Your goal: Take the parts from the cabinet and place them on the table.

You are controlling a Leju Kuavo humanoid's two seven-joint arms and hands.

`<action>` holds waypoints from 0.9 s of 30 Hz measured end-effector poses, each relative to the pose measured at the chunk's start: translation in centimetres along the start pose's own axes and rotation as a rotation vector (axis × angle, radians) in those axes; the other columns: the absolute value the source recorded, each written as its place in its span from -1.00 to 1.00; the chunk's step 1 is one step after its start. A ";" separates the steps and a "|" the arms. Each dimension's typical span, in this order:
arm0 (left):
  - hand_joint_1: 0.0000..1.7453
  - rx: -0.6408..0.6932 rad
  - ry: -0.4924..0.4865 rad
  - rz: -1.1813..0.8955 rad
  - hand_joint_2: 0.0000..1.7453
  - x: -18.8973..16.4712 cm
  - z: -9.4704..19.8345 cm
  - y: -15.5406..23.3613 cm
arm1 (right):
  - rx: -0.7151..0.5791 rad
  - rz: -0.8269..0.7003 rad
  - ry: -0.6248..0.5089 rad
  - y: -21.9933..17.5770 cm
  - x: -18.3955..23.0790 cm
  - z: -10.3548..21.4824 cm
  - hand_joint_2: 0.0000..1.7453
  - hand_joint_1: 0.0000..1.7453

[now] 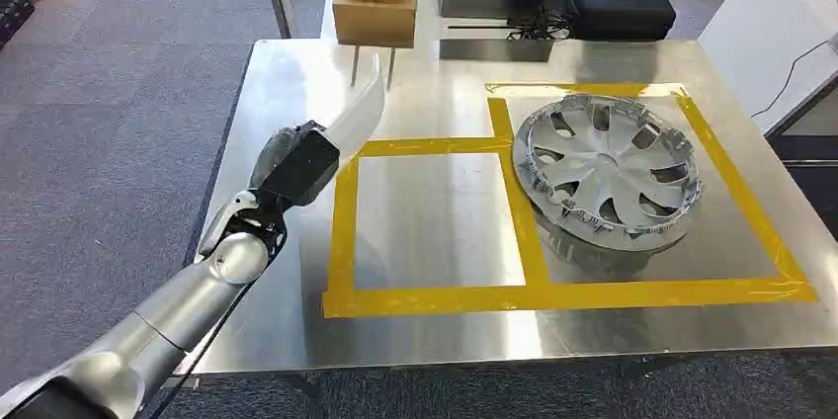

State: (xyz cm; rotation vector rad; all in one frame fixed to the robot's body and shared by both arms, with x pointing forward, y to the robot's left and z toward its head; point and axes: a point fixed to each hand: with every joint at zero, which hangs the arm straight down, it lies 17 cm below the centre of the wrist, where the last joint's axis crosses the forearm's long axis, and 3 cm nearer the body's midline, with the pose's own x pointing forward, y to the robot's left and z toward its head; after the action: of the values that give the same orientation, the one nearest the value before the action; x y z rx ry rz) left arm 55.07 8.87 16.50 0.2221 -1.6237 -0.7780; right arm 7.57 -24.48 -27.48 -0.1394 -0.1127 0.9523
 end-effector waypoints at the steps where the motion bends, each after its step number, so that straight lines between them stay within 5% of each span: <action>1: 1.00 -0.001 0.007 -0.010 1.00 -0.4 0.0 0.0 | 0.001 0.000 -0.001 0.0 0.0 0.0 -1.00 -1.00; 14: 1.00 -0.040 0.075 -0.116 1.00 -2.8 -0.4 -0.8 | 0.002 0.007 -0.007 -0.1 0.3 0.0 -1.00 -1.00; 27: 1.00 -0.106 0.011 -0.213 1.00 -1.2 -0.6 -3.9 | 0.011 0.010 -0.009 0.0 0.4 0.1 -1.00 -1.00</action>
State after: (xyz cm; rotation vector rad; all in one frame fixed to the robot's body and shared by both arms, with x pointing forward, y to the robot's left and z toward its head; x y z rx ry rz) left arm 54.80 6.32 13.23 0.3263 -1.5593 -1.0214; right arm 7.77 -24.15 -27.40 -0.1253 -0.1149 0.9631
